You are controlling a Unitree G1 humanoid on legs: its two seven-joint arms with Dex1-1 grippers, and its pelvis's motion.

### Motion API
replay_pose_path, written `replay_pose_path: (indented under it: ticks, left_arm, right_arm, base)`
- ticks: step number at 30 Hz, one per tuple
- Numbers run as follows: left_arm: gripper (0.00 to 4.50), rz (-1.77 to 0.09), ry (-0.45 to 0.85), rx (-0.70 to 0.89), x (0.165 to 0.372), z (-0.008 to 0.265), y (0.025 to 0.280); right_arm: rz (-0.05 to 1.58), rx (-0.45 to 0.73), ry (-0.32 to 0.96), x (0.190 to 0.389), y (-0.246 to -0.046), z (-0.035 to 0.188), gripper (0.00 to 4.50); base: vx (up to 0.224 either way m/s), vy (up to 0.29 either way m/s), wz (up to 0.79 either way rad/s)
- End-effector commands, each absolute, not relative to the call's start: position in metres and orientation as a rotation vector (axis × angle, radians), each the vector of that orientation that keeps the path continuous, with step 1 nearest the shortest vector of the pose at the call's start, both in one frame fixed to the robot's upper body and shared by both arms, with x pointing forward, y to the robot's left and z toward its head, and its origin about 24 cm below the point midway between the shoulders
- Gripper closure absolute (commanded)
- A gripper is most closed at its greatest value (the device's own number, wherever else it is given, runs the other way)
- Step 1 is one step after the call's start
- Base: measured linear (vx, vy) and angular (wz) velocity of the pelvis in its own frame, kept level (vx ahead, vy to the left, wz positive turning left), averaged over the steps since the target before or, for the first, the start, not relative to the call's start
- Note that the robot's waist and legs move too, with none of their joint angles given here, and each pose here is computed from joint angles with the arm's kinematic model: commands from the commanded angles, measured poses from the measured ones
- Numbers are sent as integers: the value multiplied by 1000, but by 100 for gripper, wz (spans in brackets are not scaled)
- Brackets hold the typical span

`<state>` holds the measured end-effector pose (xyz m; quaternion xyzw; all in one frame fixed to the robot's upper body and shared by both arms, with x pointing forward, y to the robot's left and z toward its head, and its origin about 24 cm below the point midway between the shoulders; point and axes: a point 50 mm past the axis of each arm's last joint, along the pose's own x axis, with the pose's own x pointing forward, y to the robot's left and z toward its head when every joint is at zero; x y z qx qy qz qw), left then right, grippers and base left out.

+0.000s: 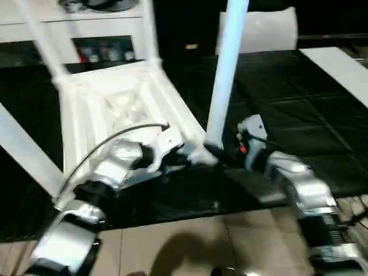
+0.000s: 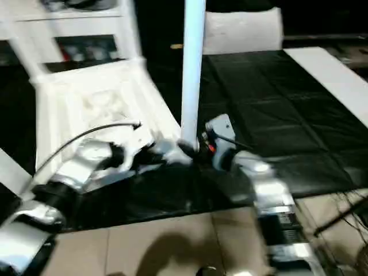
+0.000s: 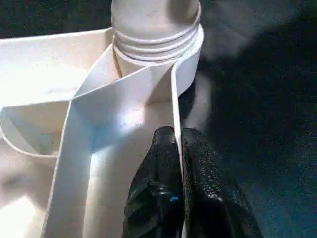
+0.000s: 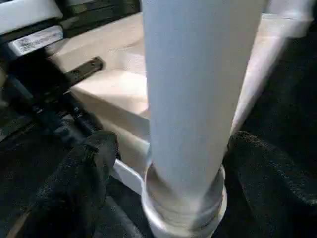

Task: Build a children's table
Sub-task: Rotate leg to tighten

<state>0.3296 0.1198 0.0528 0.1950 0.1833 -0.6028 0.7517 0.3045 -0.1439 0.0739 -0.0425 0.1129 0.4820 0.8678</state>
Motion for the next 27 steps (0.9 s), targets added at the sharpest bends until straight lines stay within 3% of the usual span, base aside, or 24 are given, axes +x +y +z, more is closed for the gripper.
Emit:
replay_pose_path:
  ticks: [1, 5, 12, 13, 22, 23, 27]
  left_arm:
    - [450, -1514, 324, 465, 324, 70, 105]
    - [450, -1666, 399, 510, 315, 66, 113]
    - [450, -1775, 464, 566, 310, 65, 119]
    - [450, -1788, 470, 575, 310, 65, 120]
    - [450, -1829, 485, 595, 309, 67, 123]
    - [450, -1829, 488, 596, 308, 66, 124]
    - [450, -1829, 490, 591, 308, 66, 124]
  right_arm:
    - [1160, -119, 245, 297, -146, 78, 35]
    - [1344, -111, 290, 291, -151, 80, 35]
    - [1486, -76, 345, 285, -151, 81, 49]
    - [1510, -67, 351, 285, -150, 81, 71]
    - [1604, -13, 403, 281, -145, 78, 135]
    - [1613, -6, 411, 280, -145, 78, 163]
    - [1621, 7, 414, 279, -144, 78, 182]
  base:
    - [0, 0, 0]
    - [0, 0, 0]
    - [0, 0, 0]
    - [0, 0, 0]
    - [0, 0, 0]
    - [0, 0, 0]
    - [0, 0, 0]
